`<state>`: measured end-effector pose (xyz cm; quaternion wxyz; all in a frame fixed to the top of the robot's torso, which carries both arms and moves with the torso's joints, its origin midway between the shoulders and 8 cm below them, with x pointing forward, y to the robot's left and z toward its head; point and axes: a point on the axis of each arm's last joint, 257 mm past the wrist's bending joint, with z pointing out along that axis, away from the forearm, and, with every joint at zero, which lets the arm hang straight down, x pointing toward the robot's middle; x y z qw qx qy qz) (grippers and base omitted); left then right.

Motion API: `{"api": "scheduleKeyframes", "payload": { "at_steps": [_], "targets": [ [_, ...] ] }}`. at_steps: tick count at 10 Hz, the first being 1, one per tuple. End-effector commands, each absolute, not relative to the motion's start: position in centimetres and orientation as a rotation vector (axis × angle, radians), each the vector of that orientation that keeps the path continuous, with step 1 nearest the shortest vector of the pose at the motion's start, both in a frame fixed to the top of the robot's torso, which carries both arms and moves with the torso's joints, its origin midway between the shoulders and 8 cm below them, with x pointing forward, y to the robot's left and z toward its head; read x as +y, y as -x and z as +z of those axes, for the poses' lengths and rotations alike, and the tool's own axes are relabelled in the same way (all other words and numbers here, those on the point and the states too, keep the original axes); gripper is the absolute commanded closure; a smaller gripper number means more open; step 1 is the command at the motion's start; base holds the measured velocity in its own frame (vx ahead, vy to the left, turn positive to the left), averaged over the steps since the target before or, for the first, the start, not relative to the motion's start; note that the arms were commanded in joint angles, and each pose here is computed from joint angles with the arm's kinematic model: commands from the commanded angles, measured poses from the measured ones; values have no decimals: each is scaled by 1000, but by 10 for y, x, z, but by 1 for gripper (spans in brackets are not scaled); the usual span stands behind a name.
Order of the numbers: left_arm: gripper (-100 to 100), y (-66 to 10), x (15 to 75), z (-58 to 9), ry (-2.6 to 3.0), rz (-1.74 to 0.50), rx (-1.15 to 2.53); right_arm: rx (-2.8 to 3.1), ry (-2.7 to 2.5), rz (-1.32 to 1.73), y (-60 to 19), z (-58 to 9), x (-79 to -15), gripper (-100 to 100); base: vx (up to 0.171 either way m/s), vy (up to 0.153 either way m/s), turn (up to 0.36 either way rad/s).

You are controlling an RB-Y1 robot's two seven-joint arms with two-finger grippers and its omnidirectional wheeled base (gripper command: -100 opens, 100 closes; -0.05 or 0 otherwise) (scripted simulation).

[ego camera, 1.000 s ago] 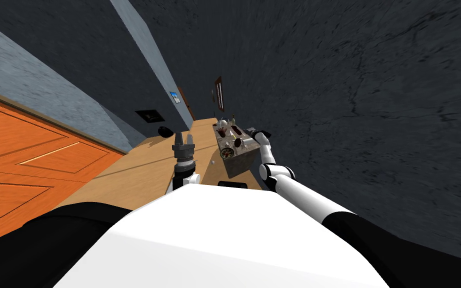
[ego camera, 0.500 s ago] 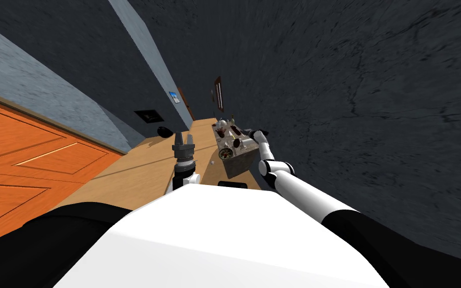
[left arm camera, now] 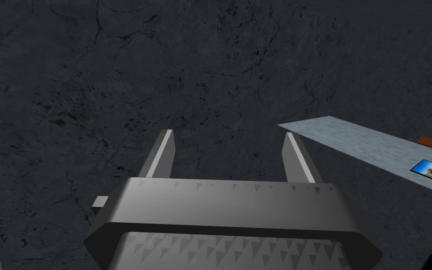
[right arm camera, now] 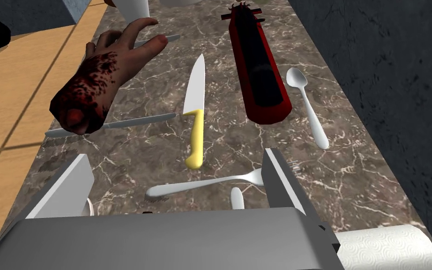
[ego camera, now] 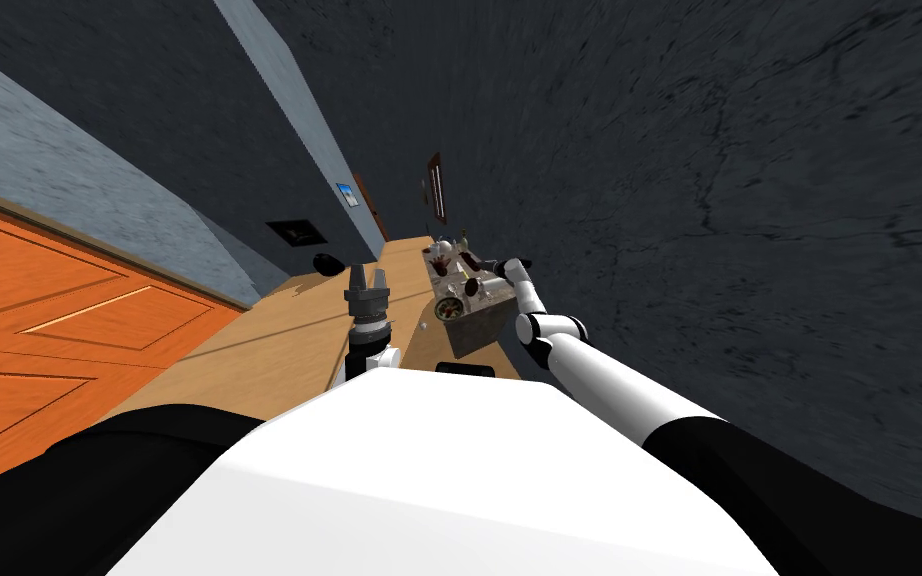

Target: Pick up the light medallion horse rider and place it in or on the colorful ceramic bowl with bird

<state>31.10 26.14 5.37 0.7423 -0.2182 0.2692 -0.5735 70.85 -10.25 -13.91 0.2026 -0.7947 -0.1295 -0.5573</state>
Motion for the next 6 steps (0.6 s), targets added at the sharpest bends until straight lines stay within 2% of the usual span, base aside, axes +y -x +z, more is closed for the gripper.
{"api": "scheduleKeyframes", "payload": {
  "at_steps": [1, 6],
  "targets": [
    [0, -311, 261, 54, 478, -1257, 590, -348, 2235, -1480, -703, -154, -95, -100, 24, -23, 1],
    [0, -311, 261, 54, 478, -1257, 590, -320, 2237, -1294, -691, -169, -66, -100, 23, -22, -5]
  ]
}}
